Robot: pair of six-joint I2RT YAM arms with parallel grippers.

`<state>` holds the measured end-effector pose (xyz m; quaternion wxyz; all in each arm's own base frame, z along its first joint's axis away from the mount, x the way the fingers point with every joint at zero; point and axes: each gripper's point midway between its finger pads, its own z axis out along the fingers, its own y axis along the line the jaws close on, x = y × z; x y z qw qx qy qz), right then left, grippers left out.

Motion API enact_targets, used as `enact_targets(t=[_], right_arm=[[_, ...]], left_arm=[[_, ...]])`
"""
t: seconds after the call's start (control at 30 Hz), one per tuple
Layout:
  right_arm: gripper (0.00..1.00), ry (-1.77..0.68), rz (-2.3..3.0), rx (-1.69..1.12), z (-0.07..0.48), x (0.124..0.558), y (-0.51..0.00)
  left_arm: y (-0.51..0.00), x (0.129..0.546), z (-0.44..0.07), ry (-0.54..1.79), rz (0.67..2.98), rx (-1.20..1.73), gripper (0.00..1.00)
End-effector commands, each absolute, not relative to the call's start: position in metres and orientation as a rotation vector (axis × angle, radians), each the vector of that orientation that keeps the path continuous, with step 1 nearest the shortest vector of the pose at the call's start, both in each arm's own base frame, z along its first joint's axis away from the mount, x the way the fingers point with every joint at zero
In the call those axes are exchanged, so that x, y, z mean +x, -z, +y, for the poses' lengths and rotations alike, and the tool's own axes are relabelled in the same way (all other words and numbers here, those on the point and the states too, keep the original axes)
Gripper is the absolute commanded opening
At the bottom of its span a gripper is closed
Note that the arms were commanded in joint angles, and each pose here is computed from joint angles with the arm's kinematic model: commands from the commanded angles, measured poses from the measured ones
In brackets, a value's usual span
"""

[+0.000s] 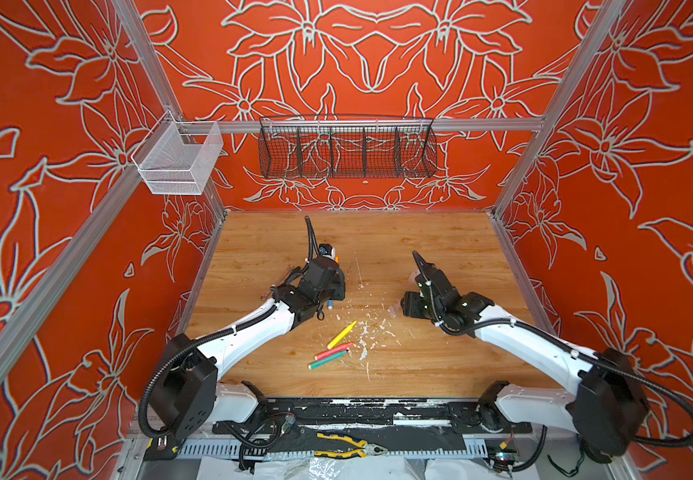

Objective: Insert the pens into the pen caps
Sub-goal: 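Move the right gripper away toward the translucent caps on the table, then lower the right gripper over a translucent cap while the left gripper holds the orange highlighter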

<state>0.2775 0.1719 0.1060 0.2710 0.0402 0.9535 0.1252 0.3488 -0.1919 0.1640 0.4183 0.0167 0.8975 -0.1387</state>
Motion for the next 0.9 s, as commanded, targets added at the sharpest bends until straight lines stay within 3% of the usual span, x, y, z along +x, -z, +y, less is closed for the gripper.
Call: enact_targets(t=[0.0,0.87], right_arm=[[0.64,-0.284,2.625,0.062,0.174,0.278,-0.099],[0.67,0.064,2.789,0.016,0.178,0.323,-0.050]], left_arm=[[-0.174,0.345,-0.193,0.391,2.222,0.020,0.00],[-0.174,0.345,-0.195,0.404,2.226,0.032,0.00]])
